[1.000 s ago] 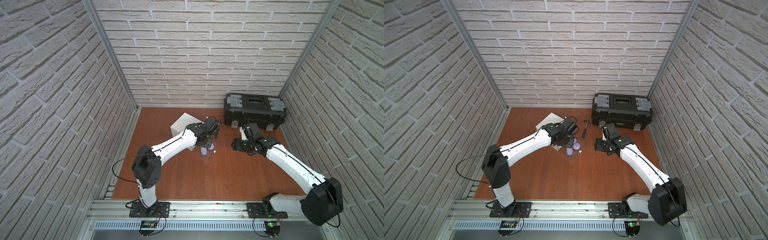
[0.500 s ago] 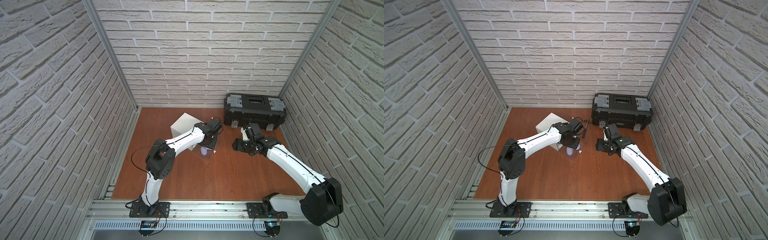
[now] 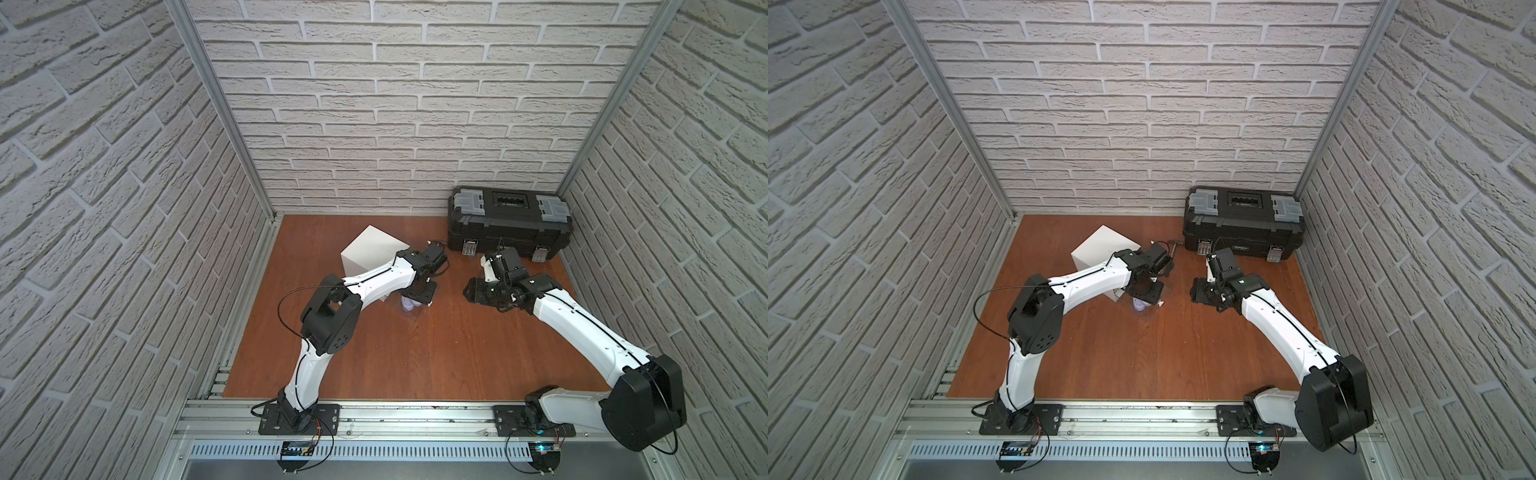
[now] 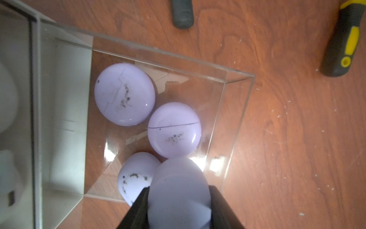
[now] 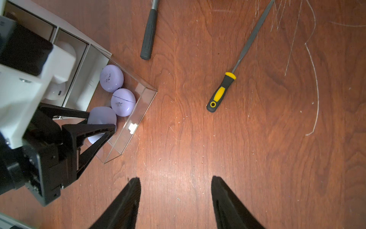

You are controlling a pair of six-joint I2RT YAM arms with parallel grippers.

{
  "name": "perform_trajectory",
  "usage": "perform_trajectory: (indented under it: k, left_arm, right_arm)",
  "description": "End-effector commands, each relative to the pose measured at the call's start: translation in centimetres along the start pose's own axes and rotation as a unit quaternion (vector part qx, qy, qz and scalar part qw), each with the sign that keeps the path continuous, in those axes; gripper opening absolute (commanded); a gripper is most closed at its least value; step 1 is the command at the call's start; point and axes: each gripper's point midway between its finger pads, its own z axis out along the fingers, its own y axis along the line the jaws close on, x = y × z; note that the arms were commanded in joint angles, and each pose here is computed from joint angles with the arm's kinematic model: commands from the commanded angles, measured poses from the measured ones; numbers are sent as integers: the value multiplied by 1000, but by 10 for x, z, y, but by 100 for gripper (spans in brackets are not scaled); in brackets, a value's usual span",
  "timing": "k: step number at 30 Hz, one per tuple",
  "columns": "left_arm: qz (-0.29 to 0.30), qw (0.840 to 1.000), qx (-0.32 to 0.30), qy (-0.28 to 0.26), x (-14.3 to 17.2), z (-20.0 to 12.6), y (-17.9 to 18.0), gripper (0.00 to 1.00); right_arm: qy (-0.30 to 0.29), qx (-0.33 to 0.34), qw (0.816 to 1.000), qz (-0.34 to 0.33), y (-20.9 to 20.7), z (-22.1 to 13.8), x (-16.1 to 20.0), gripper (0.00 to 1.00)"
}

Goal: Put the bluetooth earphones in the drawer according to color
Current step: Place the bluetooth earphone in the drawer.

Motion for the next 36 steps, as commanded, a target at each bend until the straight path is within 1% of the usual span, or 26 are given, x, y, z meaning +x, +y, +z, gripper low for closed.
perform_trajectory:
  k: [1,7,18,21,26,32,36]
  left_arm:
    - [14,1000,0,-1,-2,1,-6,41]
    - [22,1000,-5,11,8,7,-7,41]
    - [27,999,-20,33,32,10,4,42]
    - [25,999,-32,32,34,7,12,42]
    - [21,999,-30,25,31,0,15,43]
    - [21,999,-30,29,34,3,13,48]
    - [21,999,-34,27,34,0,15,57]
  right_arm:
    - [-13,-11,1000,-5,2,0,-5,62]
    - [-9,-14,1000,-5,4,1,-5,62]
    - [-5,-18,1000,-5,6,4,-5,62]
    - [-4,-19,1000,-4,6,5,-5,62]
    - [-3,-20,1000,-5,6,5,-5,62]
    - [-3,-18,1000,-5,5,5,-4,62]
    - [-1,-19,1000,-5,6,5,-3,62]
